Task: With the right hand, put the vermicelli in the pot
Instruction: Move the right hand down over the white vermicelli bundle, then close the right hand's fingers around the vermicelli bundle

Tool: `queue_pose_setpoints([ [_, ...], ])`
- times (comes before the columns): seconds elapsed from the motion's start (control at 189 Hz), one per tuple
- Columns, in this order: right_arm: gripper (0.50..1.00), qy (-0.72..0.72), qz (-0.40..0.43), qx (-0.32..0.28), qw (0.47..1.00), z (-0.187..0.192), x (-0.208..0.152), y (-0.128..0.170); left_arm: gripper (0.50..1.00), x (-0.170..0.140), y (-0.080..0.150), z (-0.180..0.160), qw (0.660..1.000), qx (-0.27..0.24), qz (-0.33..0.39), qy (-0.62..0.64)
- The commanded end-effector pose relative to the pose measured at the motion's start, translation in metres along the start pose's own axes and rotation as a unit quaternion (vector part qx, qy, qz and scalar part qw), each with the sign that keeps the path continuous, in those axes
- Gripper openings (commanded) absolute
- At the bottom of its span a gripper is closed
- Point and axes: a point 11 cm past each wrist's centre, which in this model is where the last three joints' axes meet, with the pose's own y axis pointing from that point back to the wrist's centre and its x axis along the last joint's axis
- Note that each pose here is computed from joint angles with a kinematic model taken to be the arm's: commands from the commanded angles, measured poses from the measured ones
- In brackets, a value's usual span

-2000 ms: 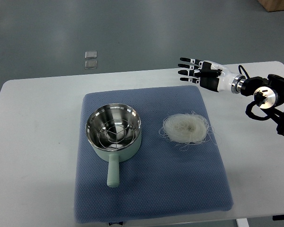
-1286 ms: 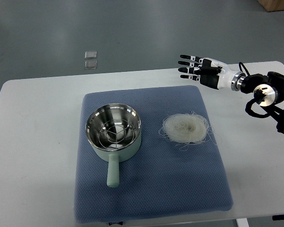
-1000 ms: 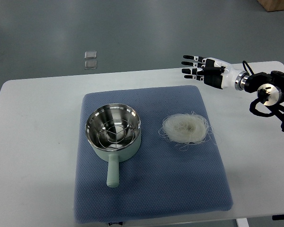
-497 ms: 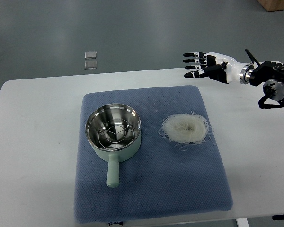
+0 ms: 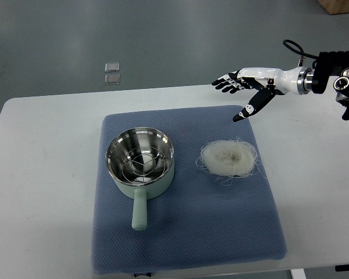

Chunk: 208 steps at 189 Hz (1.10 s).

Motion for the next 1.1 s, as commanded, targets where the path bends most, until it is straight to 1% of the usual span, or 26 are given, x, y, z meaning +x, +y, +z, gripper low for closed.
queue_pose_setpoints([
  [0.0, 0.928, 0.030, -0.026, -0.011, 0.999, -0.003, -0.005, -0.001, 1.000, 0.000, 0.000, 0.000, 1.000, 0.000, 0.000, 0.000],
  [0.063, 0.928, 0.058, -0.041, -0.022, 0.997, -0.003, -0.013, -0.004, 1.000, 0.000, 0.000, 0.000, 1.000, 0.000, 0.000, 0.000],
  [0.222, 0.928, 0.144, -0.098, -0.072, 0.982, 0.012, -0.042, -0.011, 1.000, 0.000, 0.000, 0.000, 1.000, 0.000, 0.000, 0.000],
  [0.296, 0.928, 0.169, -0.099, -0.085, 0.977, 0.017, -0.045, -0.013, 1.000, 0.000, 0.000, 0.000, 1.000, 0.000, 0.000, 0.000],
  [0.37, 0.928, 0.177, -0.097, -0.083, 0.976, 0.016, -0.048, -0.015, 1.000, 0.000, 0.000, 0.000, 1.000, 0.000, 0.000, 0.000],
  [0.593, 0.928, 0.192, -0.111, -0.057, 0.973, 0.006, -0.071, -0.022, 1.000, 0.000, 0.000, 0.000, 1.000, 0.000, 0.000, 0.000],
  [0.73, 0.928, 0.193, -0.100, -0.050, 0.975, 0.009, -0.079, -0.028, 1.000, 0.000, 0.000, 0.000, 1.000, 0.000, 0.000, 0.000],
  [1.095, 0.928, 0.232, -0.092, -0.056, 0.967, 0.017, -0.092, -0.036, 1.000, 0.000, 0.000, 0.000, 1.000, 0.000, 0.000, 0.000],
])
